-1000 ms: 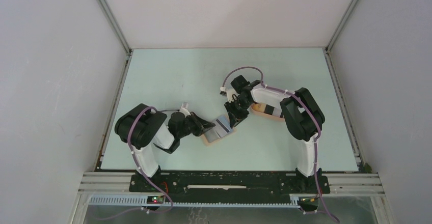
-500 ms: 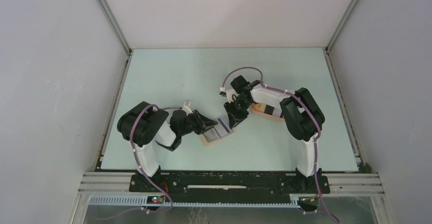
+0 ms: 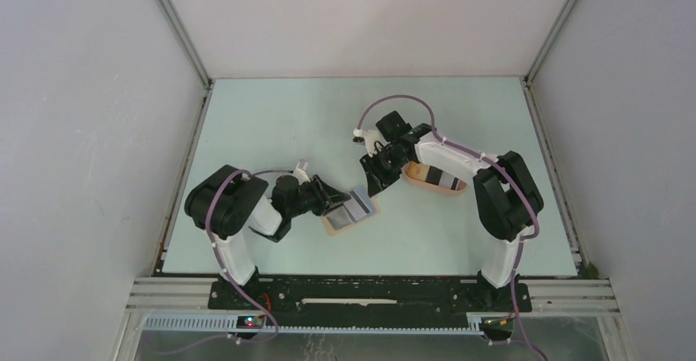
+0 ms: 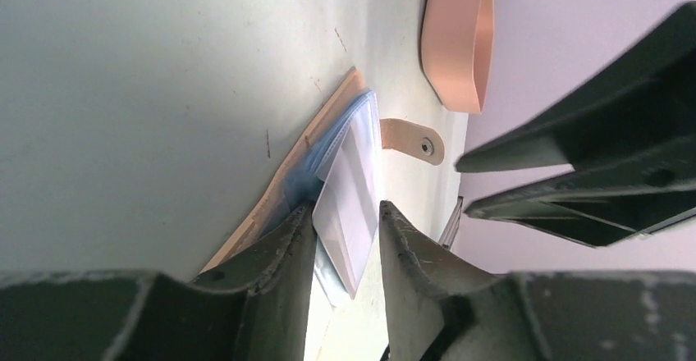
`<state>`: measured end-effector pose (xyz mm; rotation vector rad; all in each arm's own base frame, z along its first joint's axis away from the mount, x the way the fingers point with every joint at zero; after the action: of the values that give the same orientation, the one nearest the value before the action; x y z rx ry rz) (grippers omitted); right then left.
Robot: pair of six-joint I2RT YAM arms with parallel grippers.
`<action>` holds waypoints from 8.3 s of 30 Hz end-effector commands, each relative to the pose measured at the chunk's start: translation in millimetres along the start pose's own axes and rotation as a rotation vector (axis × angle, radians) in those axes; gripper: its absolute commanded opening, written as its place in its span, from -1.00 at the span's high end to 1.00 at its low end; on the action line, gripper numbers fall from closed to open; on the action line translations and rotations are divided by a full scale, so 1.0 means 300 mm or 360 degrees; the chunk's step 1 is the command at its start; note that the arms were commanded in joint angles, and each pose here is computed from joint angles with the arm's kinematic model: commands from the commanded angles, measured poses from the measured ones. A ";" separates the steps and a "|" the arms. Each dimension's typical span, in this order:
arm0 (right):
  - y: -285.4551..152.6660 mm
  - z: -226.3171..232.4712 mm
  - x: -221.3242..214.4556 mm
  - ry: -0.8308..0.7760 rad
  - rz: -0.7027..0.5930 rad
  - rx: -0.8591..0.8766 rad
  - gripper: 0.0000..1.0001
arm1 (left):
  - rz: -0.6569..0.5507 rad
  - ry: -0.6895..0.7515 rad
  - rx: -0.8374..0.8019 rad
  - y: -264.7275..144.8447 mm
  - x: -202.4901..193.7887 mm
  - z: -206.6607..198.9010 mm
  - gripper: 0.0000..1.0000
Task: Put the credit cards into the card holder
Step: Insert the credit card into the card holder.
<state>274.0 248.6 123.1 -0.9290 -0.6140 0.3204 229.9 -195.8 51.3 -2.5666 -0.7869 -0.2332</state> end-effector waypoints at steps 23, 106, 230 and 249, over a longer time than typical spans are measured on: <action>0.193 0.341 0.028 -0.1171 -0.0347 -0.0301 0.88 | -0.0013 0.0066 0.0068 -0.012 0.027 0.032 0.08; 0.082 -0.066 0.020 0.0119 -0.0006 0.0294 0.07 | 0.0037 0.0084 0.0124 -0.025 0.001 0.135 0.86; 0.099 -0.067 0.015 0.0260 0.0056 0.0477 0.11 | 0.0051 0.0108 -0.0033 -0.029 0.010 0.089 0.67; 0.068 -0.018 0.028 0.0200 0.0030 0.0617 0.31 | 0.0035 0.0107 -0.0085 -0.038 0.011 0.071 0.52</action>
<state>282.0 252.6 89.2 -0.6362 -0.3654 0.3739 233.3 -179.6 40.2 -2.6000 -0.7464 -0.3336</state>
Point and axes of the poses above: each gripper's point midway between its finger pads, its own y axis out along the fingers, its own z axis along the line the jaws close on, x = y × z, the point moved 7 cm from there along -y, back along the fingers, and after that the axes turned 5 degrees about y, right-handed, at the moved point
